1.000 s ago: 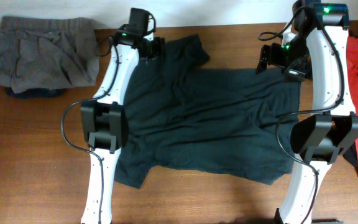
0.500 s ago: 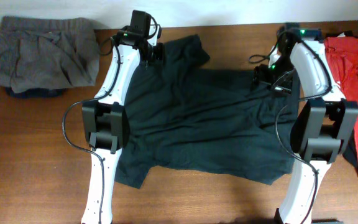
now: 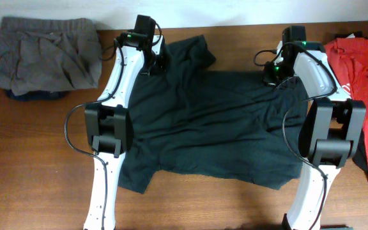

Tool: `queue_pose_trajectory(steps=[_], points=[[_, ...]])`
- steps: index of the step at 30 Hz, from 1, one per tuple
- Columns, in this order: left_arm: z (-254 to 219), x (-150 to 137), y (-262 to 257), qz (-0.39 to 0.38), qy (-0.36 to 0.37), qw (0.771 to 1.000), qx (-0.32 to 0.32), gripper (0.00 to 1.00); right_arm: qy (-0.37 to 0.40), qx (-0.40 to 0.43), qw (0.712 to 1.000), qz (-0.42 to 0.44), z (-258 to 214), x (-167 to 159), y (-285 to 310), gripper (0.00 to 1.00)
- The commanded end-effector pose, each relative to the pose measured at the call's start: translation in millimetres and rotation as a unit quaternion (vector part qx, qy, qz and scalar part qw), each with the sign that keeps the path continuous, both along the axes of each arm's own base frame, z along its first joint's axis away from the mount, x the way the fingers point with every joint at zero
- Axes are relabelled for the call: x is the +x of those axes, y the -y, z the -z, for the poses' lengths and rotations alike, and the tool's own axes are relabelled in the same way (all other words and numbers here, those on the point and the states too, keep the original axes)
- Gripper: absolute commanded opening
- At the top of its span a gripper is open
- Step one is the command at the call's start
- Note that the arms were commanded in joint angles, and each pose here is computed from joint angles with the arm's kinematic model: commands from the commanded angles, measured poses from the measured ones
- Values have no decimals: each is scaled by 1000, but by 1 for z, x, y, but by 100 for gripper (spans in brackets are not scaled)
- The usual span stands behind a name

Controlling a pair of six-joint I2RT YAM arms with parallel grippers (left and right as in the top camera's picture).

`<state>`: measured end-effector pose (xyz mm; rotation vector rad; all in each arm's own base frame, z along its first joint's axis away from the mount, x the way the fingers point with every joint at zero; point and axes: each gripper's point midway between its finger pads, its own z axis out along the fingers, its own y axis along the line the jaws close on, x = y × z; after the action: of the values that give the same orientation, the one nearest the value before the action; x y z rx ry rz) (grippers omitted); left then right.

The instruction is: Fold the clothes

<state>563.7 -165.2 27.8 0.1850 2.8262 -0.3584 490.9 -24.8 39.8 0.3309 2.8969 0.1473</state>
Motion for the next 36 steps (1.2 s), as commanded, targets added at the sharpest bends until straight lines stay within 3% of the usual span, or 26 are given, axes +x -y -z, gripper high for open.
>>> queue_pose_trajectory(steps=[1, 3, 5, 26, 36], points=[[30, -6, -5, 4, -26, 1000, 13, 1, -6, -24, 1000, 4, 7, -1, 4, 11], [32, -6, -5, 5, -27, 1000, 13, 1, -12, -23, 1000, 4, 13, -2, 4, 4], [32, -5, -5, 4, -25, 1000, 13, 1, -19, -23, 1000, 4, 20, -3, 4, 4], [33, 7, -47, -31, -24, 999, 13, 1, -55, -50, 997, 24, 60, -10, 29, 4], [67, 9, -89, -60, -43, 997, 33, 1, -65, -46, 994, 67, 61, -21, 71, 4]])
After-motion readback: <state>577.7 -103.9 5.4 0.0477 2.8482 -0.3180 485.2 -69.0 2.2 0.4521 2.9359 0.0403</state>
